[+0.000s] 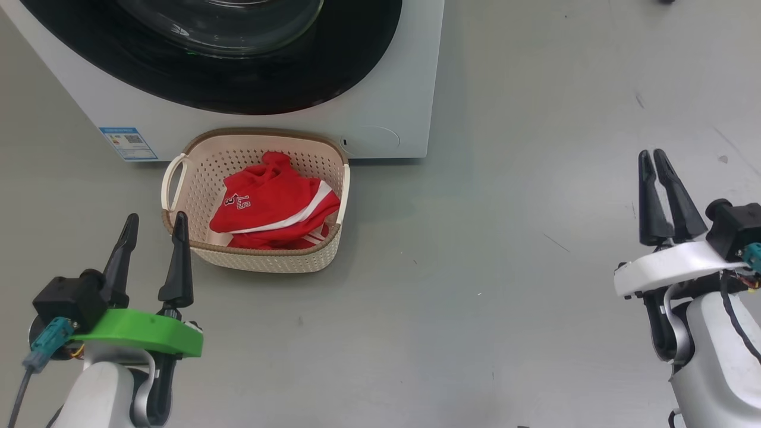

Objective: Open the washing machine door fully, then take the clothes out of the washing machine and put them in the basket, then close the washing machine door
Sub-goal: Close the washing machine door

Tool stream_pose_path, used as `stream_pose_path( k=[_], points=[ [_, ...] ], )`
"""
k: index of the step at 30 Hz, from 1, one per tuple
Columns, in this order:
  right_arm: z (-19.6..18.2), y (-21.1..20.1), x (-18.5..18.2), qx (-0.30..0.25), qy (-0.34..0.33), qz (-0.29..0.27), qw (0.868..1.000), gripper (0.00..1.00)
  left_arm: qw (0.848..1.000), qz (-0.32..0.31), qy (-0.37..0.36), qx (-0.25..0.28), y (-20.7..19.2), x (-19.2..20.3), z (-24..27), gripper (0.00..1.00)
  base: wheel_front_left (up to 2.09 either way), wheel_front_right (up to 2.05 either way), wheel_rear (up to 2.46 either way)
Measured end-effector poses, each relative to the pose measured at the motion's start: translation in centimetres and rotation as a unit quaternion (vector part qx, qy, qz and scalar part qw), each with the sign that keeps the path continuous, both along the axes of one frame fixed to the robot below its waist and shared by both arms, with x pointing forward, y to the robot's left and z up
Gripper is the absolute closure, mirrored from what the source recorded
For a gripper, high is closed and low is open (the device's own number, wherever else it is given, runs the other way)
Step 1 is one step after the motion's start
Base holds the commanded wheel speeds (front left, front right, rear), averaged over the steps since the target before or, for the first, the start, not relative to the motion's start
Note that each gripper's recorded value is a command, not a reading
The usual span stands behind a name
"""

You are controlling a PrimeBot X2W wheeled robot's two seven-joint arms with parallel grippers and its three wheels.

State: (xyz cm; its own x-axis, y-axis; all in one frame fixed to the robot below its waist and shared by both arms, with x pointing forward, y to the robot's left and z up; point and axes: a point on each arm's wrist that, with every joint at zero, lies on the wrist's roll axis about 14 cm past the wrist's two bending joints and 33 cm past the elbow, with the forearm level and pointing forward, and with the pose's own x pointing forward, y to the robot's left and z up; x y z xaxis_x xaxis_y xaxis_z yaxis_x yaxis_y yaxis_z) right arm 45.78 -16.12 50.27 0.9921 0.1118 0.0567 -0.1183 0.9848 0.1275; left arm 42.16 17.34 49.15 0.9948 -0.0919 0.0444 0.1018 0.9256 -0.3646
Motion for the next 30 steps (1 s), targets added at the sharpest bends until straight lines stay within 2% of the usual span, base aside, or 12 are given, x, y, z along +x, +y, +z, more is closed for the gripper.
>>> stream_pose_path(
  k=[6, 30],
  points=[
    [-0.5, -1.2, -1.4, 0.010, 0.006, -0.031, 0.999, 0.00, 1.000, -0.006, 0.008, -0.001, -0.4, -0.5, -0.5, 0.00, 0.00, 0.00, 0.00],
    [-0.2, -1.3, -3.2, 0.004, -0.003, -0.034, 0.999, 0.00, 1.000, -0.001, 0.010, 0.002, -0.1, -0.5, -0.7, 0.00, 0.00, 0.00, 0.00]
  ],
)
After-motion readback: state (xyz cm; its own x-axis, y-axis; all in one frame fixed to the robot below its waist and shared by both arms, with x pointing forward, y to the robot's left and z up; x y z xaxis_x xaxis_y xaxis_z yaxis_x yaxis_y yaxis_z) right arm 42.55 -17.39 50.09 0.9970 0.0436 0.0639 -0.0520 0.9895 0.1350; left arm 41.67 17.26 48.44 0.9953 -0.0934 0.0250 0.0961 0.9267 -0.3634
